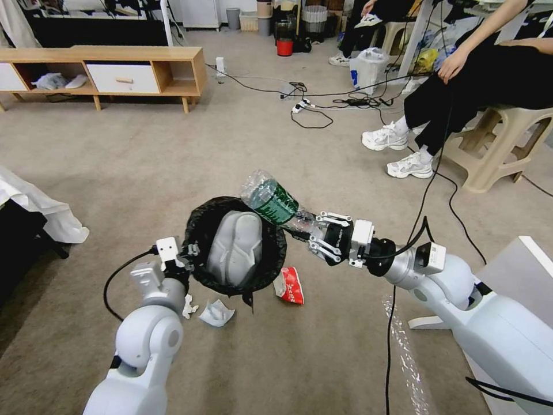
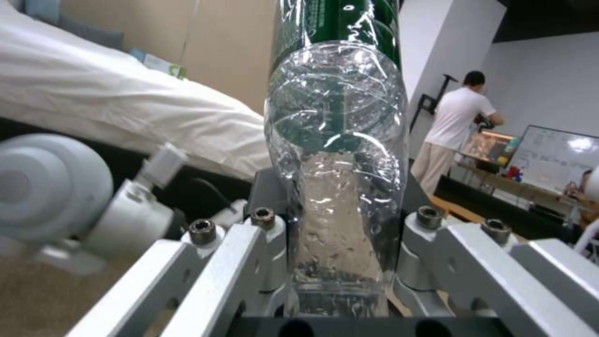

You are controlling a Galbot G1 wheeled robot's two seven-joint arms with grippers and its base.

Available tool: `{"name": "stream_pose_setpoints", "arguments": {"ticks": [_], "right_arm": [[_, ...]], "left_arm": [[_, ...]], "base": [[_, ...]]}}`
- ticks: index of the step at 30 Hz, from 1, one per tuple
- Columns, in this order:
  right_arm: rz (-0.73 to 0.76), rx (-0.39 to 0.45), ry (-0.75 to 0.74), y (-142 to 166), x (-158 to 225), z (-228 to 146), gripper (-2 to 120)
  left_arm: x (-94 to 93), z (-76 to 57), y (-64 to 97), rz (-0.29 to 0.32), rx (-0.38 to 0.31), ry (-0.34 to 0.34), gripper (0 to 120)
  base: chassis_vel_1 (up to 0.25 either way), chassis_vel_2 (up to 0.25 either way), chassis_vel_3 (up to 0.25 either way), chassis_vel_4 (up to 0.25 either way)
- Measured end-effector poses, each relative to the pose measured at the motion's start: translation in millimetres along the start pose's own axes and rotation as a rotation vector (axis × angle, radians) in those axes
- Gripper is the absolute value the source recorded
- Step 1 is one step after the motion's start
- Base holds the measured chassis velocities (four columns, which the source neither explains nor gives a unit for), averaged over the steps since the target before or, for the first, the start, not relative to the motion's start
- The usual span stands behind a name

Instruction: Pick up the trash bin and place the garbage on the floor into it.

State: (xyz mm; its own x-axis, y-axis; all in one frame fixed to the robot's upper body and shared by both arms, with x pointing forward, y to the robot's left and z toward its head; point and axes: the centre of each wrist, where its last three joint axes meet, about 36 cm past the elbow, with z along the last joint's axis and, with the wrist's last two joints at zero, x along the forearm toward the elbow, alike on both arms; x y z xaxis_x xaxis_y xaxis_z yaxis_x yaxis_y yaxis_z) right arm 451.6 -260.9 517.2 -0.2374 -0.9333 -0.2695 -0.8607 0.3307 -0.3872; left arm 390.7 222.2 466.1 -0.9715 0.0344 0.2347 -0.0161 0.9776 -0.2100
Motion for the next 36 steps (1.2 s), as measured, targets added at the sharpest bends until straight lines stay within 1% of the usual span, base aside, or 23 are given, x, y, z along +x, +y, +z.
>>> {"name": "stream_pose_setpoints", "arguments": {"ticks": [1,2,4,5,8,11,15,17,21,29,36], "right_arm": [[-0.004,-0.001,-0.004,-0.9,-2.0,-0.5,20],[-0.004,-0.001,-0.004,-0.9,-2.0,-0.5,20],[-0.012,-0.007,-0.012,-3.6,-7.5,0.7,20],[-0.017,-0.012,-0.018,-4.7,-11.9,3.3,20],[-0.018,-0.014,-0.022,-5.1,-14.4,4.9,20],[-0.020,-0.029,-0.026,-3.0,-17.9,10.7,20],[-0.015,-0.041,-0.020,-2.1,-16.8,15.9,20],[-0.006,-0.072,-0.010,1.0,-13.8,25.3,20],[0.003,-0.100,-0.003,4.3,-14.1,38.3,20],[0.011,-0.136,0.006,6.9,-17.3,56.8,20],[0.015,-0.146,0.020,8.7,-17.5,69.9,20]], "left_arm": [[-4.7,0.2,-1.8,0.014,0.005,0.001,4],[-4.7,0.2,-1.8,0.014,0.005,0.001,4],[-16.1,1.8,-7.2,0.049,0.017,-0.002,4],[-23.2,3.3,-13.2,0.076,0.026,-0.003,4],[-26.4,4.3,-17.4,0.093,0.035,-0.001,4],[-32.8,6.6,-29.3,0.129,0.054,0.003,4],[-35.1,5.1,-33.8,0.138,0.062,-0.002,4],[-35.4,4.6,-36.2,0.144,0.070,-0.005,4],[-34.8,4.3,-37.8,0.150,0.074,-0.005,4],[-31.9,0.7,-35.9,0.150,0.079,-0.015,4],[-29.2,-0.3,-33.6,0.151,0.079,-0.017,4]], "base": [[0.000,0.000,0.000,0.000],[0.000,0.000,0.000,0.000],[0.000,0.000,0.000,0.000],[0.000,0.000,0.000,0.000],[0.000,0.000,0.000,0.000],[0.000,0.000,0.000,0.000],[0.000,0.000,0.000,0.000],[0.000,0.000,0.000,0.000],[0.000,0.000,0.000,0.000],[0.000,0.000,0.000,0.000],[0.000,0.000,0.000,0.000]]}}
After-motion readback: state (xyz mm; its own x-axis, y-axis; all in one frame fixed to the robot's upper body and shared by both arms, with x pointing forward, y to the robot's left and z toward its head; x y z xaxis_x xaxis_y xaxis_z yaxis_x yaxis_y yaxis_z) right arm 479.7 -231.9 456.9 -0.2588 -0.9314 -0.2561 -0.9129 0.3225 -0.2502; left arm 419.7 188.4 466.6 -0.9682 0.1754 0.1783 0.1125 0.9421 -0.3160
